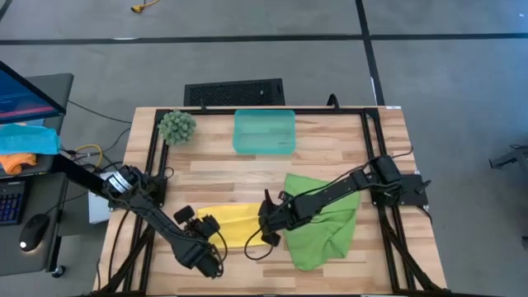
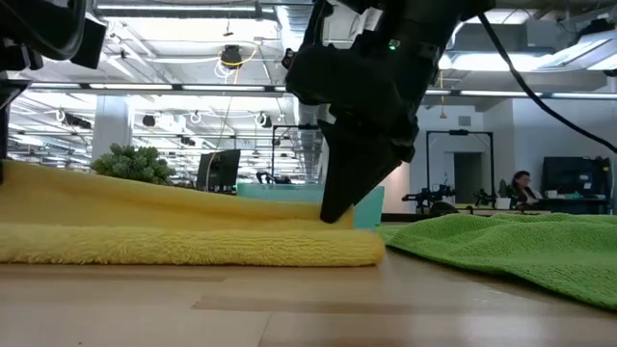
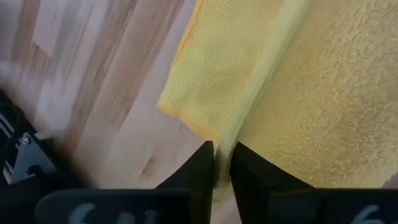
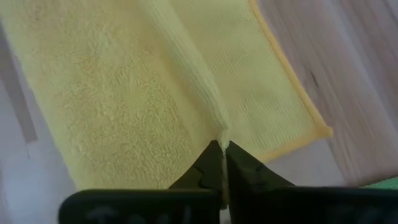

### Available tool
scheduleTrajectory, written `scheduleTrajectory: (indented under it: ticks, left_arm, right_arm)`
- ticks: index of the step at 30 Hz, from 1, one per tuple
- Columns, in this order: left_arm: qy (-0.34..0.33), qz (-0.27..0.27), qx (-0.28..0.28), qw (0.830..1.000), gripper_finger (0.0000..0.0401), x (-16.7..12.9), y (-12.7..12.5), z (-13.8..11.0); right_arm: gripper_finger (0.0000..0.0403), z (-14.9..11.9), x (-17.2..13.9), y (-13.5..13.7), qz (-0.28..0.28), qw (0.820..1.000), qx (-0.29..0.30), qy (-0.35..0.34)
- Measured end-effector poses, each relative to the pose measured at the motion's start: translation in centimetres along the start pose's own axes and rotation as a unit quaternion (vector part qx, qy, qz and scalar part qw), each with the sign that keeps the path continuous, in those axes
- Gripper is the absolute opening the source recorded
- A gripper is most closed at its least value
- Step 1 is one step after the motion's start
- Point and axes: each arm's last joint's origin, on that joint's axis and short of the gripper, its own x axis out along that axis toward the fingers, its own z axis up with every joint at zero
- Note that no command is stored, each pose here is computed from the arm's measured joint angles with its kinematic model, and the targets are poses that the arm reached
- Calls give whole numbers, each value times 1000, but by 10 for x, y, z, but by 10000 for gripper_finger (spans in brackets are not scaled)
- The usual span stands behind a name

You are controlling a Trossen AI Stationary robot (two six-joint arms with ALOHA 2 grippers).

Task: Roll microfiber towels into tight, uniform cylinder then place into a basket
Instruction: Fold the yellow microfiber cloth

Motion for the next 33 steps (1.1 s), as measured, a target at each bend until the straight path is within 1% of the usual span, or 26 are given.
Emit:
scheduleTrajectory:
  ticks: [9, 14, 19, 23, 24, 26, 28, 31, 33]
  left_arm:
    - [-20, 12, 6, 1000, 118, 0, 2, 1]
    - [-17, 30, 12, 999, 138, 0, 5, 1]
    - [-18, 28, 20, 999, 135, 0, 5, 0]
    - [-31, 4, 31, 999, 127, -1, -1, -2]
    - [-39, -4, 35, 999, 124, -2, -2, -3]
    - [-57, -24, 36, 997, 119, -3, -7, -5]
    - [-70, -39, 36, 996, 114, -4, -11, -7]
    - [-86, -63, 36, 994, 103, -4, -17, -13]
    - [-98, -73, 32, 992, 95, -4, -19, -15]
  right_arm:
    - [85, 1, 0, -1, -13, 1000, 1, -12]
    - [103, 4, 1, -5, -12, 1000, 6, -9]
    - [109, 9, -9, -13, 2, 1000, 2, 7]
    - [109, 14, -23, -14, 8, 1000, -22, 0]
    - [109, 12, -27, -16, 3, 999, -31, 5]
    - [109, 15, -33, -13, 14, 999, -44, -10]
    - [109, 12, -38, -11, 14, 997, -71, -10]
    - [108, 10, -41, -3, 29, 993, -113, -27]
    - [108, 10, -41, 2, 37, 990, -127, -38]
